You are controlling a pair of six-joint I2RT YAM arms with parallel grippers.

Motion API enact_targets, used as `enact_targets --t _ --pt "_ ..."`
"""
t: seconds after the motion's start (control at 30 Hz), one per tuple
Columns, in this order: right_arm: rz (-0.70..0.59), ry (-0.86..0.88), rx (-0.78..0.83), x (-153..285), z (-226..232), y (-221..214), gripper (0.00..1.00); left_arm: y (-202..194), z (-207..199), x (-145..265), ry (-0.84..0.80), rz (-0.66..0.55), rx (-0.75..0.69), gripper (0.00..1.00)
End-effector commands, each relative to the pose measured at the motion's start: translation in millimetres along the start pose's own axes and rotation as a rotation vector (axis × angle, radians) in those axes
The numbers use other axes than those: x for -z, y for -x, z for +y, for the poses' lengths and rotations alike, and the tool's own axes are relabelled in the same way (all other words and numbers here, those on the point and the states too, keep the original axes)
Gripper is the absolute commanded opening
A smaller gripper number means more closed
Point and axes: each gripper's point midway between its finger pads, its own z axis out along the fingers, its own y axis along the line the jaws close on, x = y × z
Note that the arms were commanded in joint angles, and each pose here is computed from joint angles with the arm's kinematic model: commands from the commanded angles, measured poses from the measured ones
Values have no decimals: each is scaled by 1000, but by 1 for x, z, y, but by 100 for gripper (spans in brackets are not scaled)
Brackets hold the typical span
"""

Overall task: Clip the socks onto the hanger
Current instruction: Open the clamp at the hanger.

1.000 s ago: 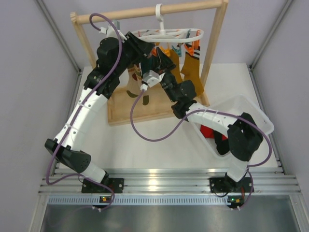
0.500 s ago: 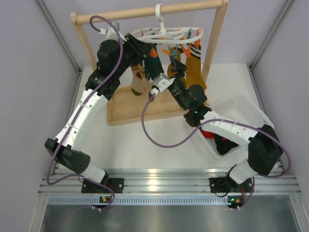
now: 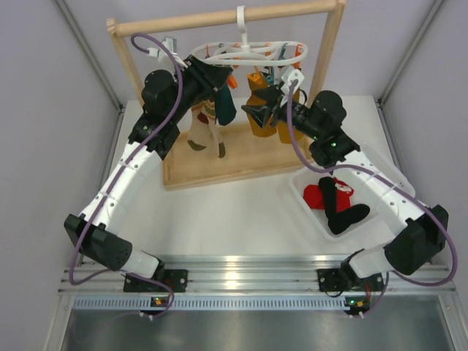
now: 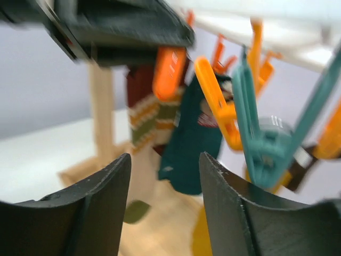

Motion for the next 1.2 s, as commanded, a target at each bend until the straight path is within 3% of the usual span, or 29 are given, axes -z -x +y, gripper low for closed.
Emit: enact_targets --t 0.0,0.27,0.47,0.67,0.9,1.1,1.17 --pt "-85 214 -229 -12 38 44 52 27 -37 12 -127 -73 2 0" --pt "-107 200 -197 -33 46 49 48 26 -45 14 -166 -63 2 0" --pt "-117 -15 -167 -45 7 49 45 27 -47 17 -179 -66 -4 0" --pt "-165 -94 -150 -47 -9 63 44 23 -46 17 -184 -59 -4 0" --pt "-216 -37 -111 -48 1 75 43 19 -43 16 -181 -48 -9 0" --pt "-213 -22 -30 -52 3 70 30 18 -42 15 -180 -45 1 0" --pt "-217 -28 -11 -52 2 71 16 18 -42 14 -177 -41 6 0"
